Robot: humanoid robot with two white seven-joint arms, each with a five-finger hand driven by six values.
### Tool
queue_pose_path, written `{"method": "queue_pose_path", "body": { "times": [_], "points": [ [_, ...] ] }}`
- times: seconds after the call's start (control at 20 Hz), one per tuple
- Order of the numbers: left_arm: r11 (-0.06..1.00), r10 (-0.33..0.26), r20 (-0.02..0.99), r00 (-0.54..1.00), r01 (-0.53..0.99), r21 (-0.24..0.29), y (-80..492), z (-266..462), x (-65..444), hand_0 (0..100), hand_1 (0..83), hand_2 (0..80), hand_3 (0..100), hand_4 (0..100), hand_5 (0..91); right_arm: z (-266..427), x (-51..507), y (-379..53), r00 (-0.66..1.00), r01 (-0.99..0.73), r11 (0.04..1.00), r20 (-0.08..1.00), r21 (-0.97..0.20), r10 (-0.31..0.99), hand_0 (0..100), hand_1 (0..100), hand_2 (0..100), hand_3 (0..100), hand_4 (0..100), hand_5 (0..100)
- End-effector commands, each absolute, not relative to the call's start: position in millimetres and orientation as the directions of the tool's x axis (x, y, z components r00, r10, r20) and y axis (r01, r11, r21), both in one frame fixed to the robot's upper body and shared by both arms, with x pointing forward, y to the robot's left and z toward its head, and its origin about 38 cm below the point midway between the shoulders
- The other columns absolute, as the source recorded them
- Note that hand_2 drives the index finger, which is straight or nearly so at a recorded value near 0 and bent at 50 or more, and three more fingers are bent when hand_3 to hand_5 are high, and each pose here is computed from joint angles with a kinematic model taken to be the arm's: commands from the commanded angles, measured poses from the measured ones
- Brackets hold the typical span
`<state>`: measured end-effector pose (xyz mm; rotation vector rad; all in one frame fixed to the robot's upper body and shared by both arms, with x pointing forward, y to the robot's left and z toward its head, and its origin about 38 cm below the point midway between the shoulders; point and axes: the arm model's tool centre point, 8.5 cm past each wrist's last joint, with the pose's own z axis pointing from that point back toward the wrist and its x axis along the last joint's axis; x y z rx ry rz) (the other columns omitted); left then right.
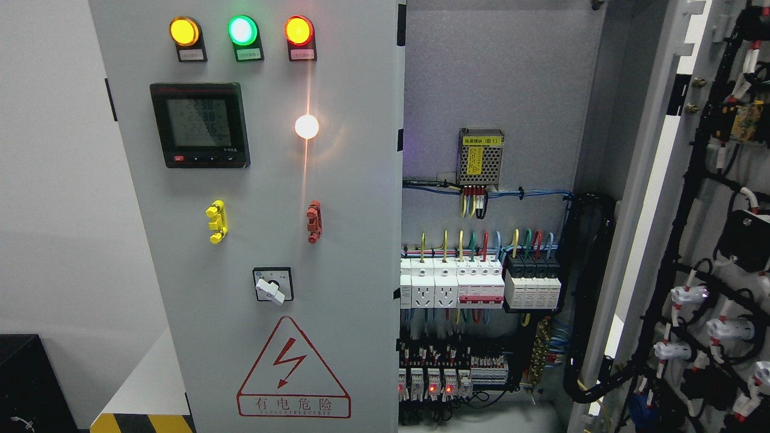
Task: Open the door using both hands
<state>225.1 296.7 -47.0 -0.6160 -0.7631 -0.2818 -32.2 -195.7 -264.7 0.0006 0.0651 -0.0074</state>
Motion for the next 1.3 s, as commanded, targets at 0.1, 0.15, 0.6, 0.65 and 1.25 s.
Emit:
{"method": "queue_pose_path", "body": {
  "times": [0.1,0.15,0.6,0.65,1.25],
  "points": [
    [0.958,-0.005,0.461,0.887,0.136,-0.253,364,-185,114,0,0.0,0.0,0,0,0.0,-265,-32,-195,0.998,0.023,1.000,-0.066,0.001,-0.023,0,0,0,0,0,0],
    [0.966,0.008,0.452,0.892,0.110,-0.234,363,-196,103,0,0.0,0.0,0,0,0.0,-265,-32,-195,0.998,0.023,1.000,-0.066,0.001,-0.023,0,0,0,0,0,0],
    [0.970,-0.107,0.243,0.964,0.155,-0.188,337,-242,19,0,0.0,0.0,0,0,0.0,-265,-32,-195,0.998,0.024,1.000,-0.065,0.001,-0.024,0,0,0,0,0,0],
    [0.972,-0.117,0.213,0.970,0.156,-0.176,334,-245,9,0,0.0,0.0,0,0,0.0,-265,-32,-196,0.998,0.021,1.000,-0.065,-0.001,-0.021,0,0,0,0,0,0],
    [0.979,-0.125,0.130,0.984,0.144,-0.146,321,-249,-27,0,0.0,0.0,0,0,0.0,-265,-32,-196,0.998,0.024,1.000,-0.066,-0.001,-0.024,0,0,0,0,0,0]
  ]
}}
